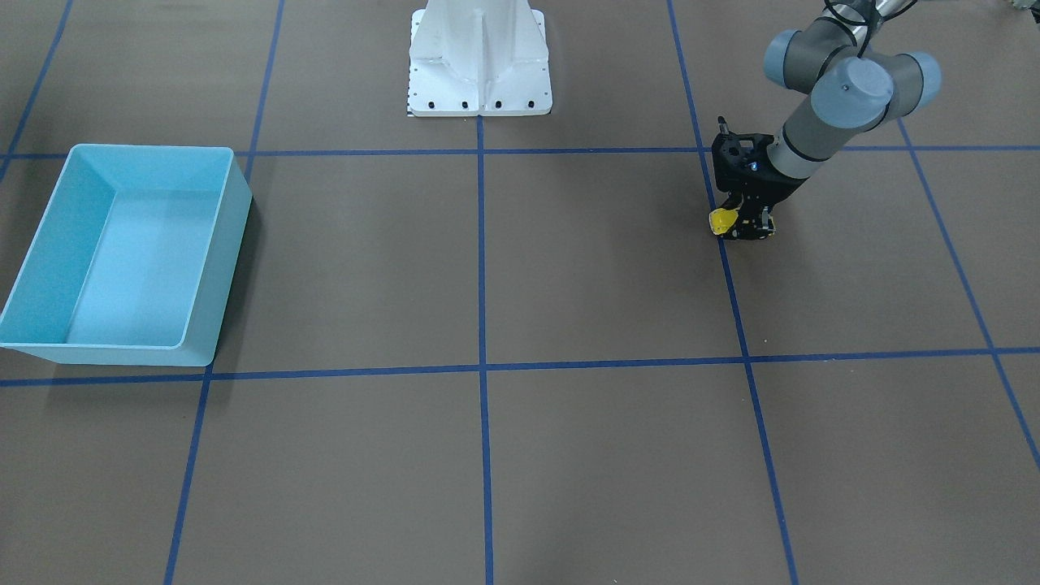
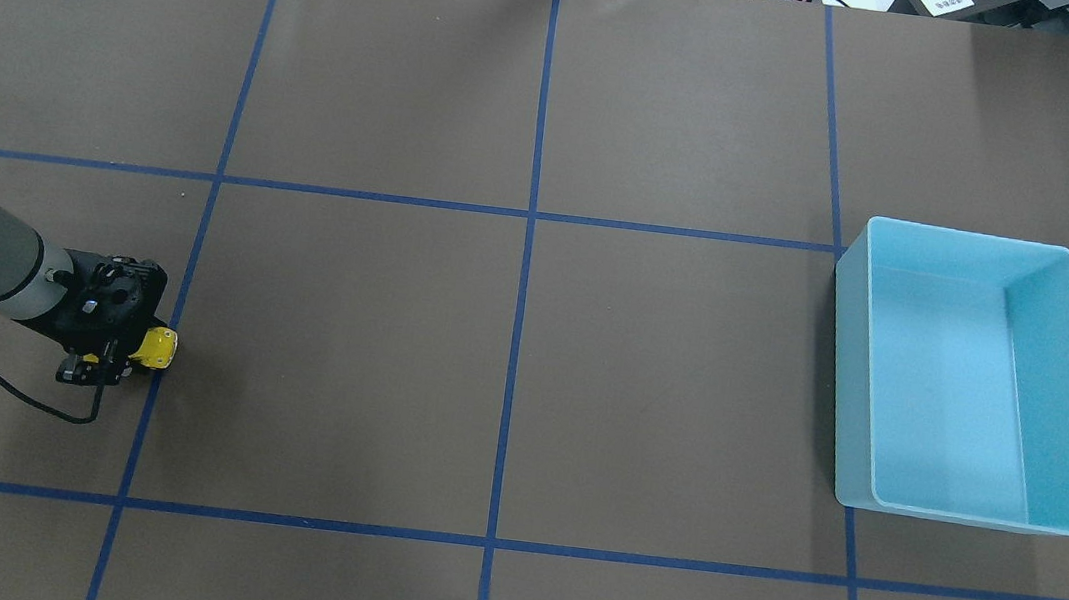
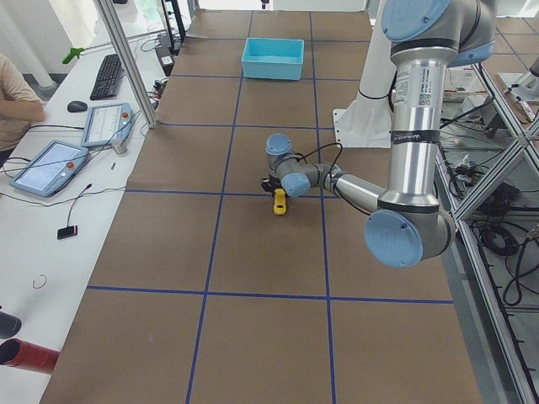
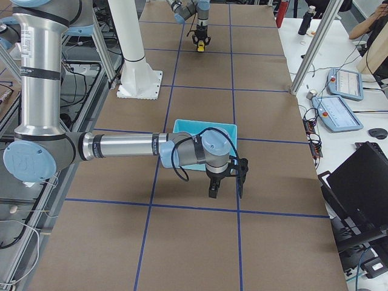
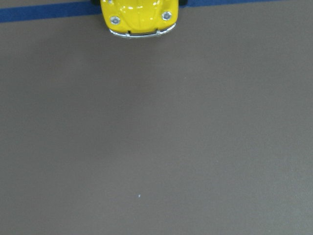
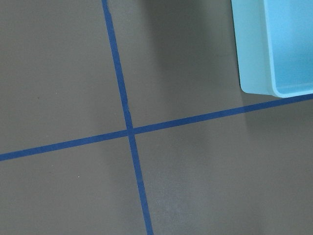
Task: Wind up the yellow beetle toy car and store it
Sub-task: 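Drag the pressed car backward toward the robot with the left gripper, then release the car so it rolls forward, withdrawing the left gripper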
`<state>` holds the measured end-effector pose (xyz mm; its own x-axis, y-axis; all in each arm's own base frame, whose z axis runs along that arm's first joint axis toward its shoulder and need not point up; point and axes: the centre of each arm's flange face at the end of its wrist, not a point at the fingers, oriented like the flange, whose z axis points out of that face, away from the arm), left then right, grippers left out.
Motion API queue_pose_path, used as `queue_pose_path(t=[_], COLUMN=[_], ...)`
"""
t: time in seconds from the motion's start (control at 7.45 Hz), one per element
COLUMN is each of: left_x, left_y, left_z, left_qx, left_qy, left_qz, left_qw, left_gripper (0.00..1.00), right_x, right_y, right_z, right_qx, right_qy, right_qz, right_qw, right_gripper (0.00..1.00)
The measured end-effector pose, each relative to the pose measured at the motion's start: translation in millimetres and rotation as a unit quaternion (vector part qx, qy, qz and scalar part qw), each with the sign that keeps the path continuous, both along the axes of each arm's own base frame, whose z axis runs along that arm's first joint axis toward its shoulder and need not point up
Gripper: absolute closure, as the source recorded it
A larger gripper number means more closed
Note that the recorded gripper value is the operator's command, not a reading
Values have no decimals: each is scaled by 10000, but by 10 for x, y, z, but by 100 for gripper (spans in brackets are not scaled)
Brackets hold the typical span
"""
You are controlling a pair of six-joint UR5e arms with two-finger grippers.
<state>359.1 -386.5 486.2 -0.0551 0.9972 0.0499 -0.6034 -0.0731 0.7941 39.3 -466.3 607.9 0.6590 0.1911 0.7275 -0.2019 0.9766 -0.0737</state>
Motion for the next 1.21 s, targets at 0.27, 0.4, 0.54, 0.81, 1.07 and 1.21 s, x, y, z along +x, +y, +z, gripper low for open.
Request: queue_pose_path(t=[0.27, 0.4, 0.54, 0.81, 1.07, 1.21], left_x=[-40, -109, -207, -406, -584, -707], left_y=[-56, -124, -205, -326, -434, -515], left_z=[150, 184, 171, 62, 30, 59], left_qx=[193, 261, 291, 77, -203, -338], left_qy=[-12, -3, 8, 9, -70, -168], left_qz=[237, 294, 236, -68, -382, -542], left_qw=[9995, 9992, 9993, 9999, 9990, 9978], left_gripper=[0, 0, 0, 0, 0, 0], right_x=[0, 0, -1, -1, -1, -1], right_y=[-7, -8, -9, -9, -9, -9], right_z=[-4, -4, -5, -6, -6, -7], right_qx=[10, 13, 16, 18, 19, 19], right_qy=[1, 1, 1, -3, -2, -4], right_qz=[-6, -8, -10, -12, -13, -13], right_qw=[10000, 10000, 10000, 10000, 10000, 10000], right_gripper=[0, 0, 0, 0, 0, 0])
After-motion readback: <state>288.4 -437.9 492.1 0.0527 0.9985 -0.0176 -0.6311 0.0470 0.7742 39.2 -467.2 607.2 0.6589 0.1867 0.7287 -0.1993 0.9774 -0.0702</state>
